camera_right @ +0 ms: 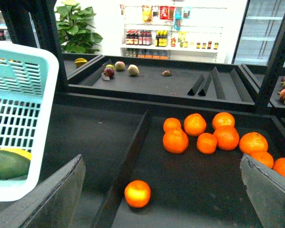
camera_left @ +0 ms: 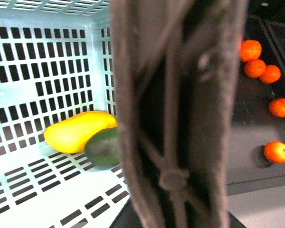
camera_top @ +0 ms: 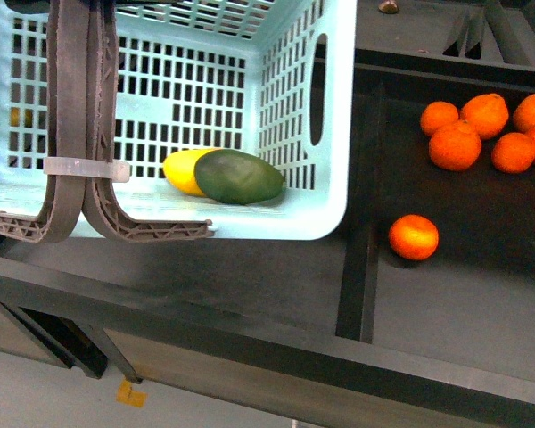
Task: Pick mango and avocado into basket
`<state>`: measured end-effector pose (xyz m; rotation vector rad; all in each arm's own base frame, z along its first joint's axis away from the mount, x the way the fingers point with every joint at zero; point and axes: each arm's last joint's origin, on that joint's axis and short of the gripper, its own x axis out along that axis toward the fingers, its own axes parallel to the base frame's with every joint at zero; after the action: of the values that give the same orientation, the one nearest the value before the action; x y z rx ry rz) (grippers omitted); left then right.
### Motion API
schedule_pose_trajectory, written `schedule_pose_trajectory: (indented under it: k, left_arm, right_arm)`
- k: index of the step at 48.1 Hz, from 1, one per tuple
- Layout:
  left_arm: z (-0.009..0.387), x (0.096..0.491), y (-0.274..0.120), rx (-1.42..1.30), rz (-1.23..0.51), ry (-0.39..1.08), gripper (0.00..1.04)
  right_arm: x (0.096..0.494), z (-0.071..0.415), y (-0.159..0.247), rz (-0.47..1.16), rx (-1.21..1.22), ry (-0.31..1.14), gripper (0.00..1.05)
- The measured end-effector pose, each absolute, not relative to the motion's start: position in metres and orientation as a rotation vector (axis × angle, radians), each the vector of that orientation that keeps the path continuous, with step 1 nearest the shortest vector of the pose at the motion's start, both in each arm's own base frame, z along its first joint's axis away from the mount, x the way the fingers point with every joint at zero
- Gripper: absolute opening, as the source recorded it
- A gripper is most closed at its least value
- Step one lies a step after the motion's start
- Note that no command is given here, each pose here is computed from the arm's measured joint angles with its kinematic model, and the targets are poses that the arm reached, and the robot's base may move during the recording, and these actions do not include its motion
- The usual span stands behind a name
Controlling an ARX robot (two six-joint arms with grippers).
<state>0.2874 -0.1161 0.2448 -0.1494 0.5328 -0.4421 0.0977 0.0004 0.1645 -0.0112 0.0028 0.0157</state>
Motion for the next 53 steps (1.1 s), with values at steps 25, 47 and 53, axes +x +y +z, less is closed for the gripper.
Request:
schedule_pose_trajectory:
  k: [25,47,53]
  left_arm:
    - [0.245,0.284,-0.123,-0.149,-0.506,0.541,0.05]
    - [0.251,0.414,-0.156,-0.511,-0.499,0.501,0.05]
    - [0.263,0.458,-0.159,-0.801,-0.221,0.481,0.05]
  right_arm:
    - [0.098,0.165,0.000,0.011,-0.011,0.001,0.97]
    - [0.098,0.165,0.000,0.011,-0.011,0.001,0.97]
    - [0.098,0.165,0.000,0.011,-0.011,0.001,0.97]
